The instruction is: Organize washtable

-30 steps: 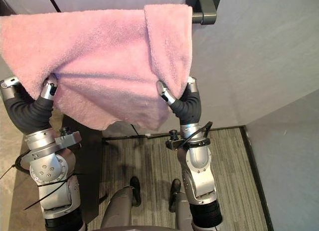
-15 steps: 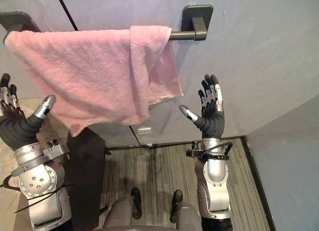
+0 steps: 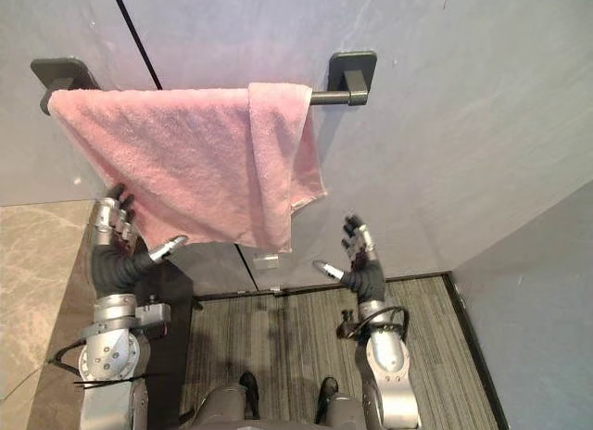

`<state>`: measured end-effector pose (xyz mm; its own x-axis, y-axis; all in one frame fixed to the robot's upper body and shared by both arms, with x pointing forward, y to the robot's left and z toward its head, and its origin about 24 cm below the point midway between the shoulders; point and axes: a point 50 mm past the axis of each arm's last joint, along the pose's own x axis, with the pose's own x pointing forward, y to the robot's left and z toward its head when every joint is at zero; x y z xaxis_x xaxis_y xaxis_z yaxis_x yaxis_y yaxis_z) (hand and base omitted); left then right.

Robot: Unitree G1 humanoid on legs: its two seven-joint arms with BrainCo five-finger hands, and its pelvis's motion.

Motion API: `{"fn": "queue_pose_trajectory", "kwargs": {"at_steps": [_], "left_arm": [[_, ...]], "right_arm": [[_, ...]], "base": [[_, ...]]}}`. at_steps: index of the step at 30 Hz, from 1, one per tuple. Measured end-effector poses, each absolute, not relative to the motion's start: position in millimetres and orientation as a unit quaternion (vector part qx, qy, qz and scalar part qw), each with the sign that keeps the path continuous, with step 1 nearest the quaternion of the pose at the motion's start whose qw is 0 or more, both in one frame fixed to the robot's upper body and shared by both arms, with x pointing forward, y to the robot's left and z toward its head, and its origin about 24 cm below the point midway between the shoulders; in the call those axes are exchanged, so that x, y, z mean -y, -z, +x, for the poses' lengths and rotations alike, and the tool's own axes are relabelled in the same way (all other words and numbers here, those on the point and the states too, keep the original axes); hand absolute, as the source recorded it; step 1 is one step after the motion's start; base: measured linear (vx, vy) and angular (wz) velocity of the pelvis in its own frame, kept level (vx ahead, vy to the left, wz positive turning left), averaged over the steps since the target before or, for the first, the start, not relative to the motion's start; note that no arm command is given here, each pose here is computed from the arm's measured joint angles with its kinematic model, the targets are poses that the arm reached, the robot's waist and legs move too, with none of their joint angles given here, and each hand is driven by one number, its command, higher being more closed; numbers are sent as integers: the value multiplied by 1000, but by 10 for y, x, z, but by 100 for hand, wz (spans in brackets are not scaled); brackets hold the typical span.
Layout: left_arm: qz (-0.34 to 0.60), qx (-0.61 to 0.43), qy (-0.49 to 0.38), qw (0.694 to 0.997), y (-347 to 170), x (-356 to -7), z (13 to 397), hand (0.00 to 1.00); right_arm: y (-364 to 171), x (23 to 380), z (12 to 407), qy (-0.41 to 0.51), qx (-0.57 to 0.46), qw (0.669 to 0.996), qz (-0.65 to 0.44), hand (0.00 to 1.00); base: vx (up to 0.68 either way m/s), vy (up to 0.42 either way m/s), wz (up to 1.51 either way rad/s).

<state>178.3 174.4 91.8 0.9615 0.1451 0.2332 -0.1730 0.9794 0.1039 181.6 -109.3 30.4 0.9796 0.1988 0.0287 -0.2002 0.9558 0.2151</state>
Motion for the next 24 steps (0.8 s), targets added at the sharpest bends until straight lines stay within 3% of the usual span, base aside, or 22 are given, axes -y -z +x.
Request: {"fn": "queue_pose_trajectory", "kwargs": {"at_steps": [7,11,17,24], "left_arm": [[-16,42,26,999,-586,-1681,1628,0],[-21,43,29,998,-553,-1710,1675,0],[-38,95,35,994,-708,-1740,1879,0],[-14,158,50,986,-969,-1878,2157,0]], "right_arm": [[-410,722,1575,-284,16,942,180,0],[-620,539,1720,-343,65,909,226,0],[-895,-15,1992,-472,104,848,217,0],[-1173,-278,2337,-469,151,854,165,0]], "base": [[31,-4,0],[67,-9,4],[0,4,2],[-54,8,5]]}}
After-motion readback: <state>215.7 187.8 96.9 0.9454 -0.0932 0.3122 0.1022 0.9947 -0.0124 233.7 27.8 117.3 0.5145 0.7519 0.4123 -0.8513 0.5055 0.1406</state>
